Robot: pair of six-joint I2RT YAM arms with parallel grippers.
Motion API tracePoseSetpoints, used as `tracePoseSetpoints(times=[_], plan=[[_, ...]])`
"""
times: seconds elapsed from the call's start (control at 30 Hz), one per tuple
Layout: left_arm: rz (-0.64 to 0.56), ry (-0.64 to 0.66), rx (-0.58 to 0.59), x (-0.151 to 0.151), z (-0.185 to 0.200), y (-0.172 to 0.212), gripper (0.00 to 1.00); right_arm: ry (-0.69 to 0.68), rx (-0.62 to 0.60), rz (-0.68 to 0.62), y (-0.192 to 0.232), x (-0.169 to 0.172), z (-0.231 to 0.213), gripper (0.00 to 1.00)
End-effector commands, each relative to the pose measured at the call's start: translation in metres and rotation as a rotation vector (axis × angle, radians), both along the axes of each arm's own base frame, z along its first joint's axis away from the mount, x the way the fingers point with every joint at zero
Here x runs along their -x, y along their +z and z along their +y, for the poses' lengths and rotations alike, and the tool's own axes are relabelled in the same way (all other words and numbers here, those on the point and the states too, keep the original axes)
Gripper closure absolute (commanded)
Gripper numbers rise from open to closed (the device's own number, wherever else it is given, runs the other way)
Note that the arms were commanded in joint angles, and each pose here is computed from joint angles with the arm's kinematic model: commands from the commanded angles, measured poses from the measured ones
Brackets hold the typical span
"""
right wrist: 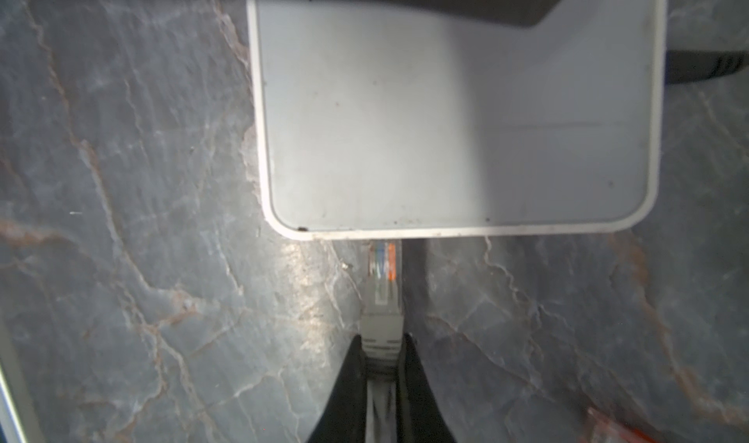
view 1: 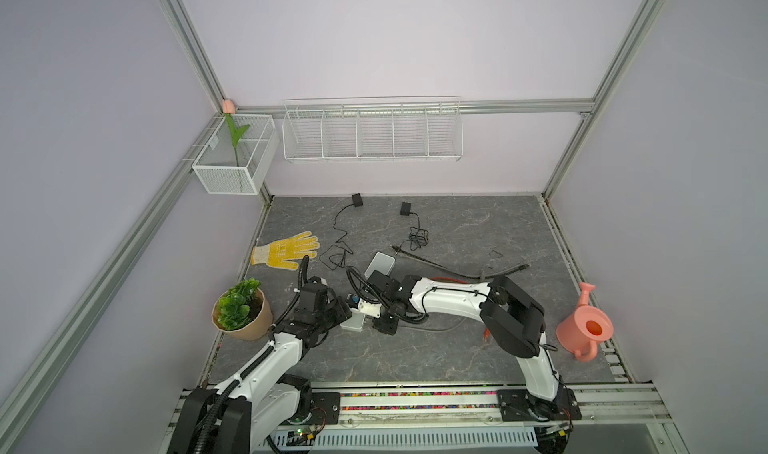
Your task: Insert the plug into the switch port
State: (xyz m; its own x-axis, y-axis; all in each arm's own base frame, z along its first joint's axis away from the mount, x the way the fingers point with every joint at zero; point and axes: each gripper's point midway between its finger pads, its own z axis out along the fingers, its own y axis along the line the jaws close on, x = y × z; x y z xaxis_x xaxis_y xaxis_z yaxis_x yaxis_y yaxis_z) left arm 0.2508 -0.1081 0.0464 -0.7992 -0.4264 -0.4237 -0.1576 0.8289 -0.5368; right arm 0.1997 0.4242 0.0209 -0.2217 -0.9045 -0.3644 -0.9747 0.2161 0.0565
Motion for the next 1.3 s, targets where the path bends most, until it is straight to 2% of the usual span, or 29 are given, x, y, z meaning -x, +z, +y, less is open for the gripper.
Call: tracePoseSetpoints(times=[0.0, 0.67, 0.97, 1.27], plan=[[0.009, 0.009, 0.012, 0.001, 0.0, -0.002, 0.46, 0.029, -0.011, 0.021, 0.007, 0.012, 0.0, 0.93], [0.077, -0.022, 0.045, 0.004, -0.01, -0.013, 0.5, 0.067, 0.025, 0.054, 0.002, 0.022, 0.008, 0.93], [0.126, -0.077, 0.08, 0.004, -0.022, -0.018, 0.58, 0.071, 0.052, 0.063, -0.008, 0.023, 0.007, 0.93], [0.133, -0.108, 0.117, 0.006, -0.03, -0.016, 0.6, 0.078, 0.037, 0.078, -0.008, 0.024, 0.01, 0.93]])
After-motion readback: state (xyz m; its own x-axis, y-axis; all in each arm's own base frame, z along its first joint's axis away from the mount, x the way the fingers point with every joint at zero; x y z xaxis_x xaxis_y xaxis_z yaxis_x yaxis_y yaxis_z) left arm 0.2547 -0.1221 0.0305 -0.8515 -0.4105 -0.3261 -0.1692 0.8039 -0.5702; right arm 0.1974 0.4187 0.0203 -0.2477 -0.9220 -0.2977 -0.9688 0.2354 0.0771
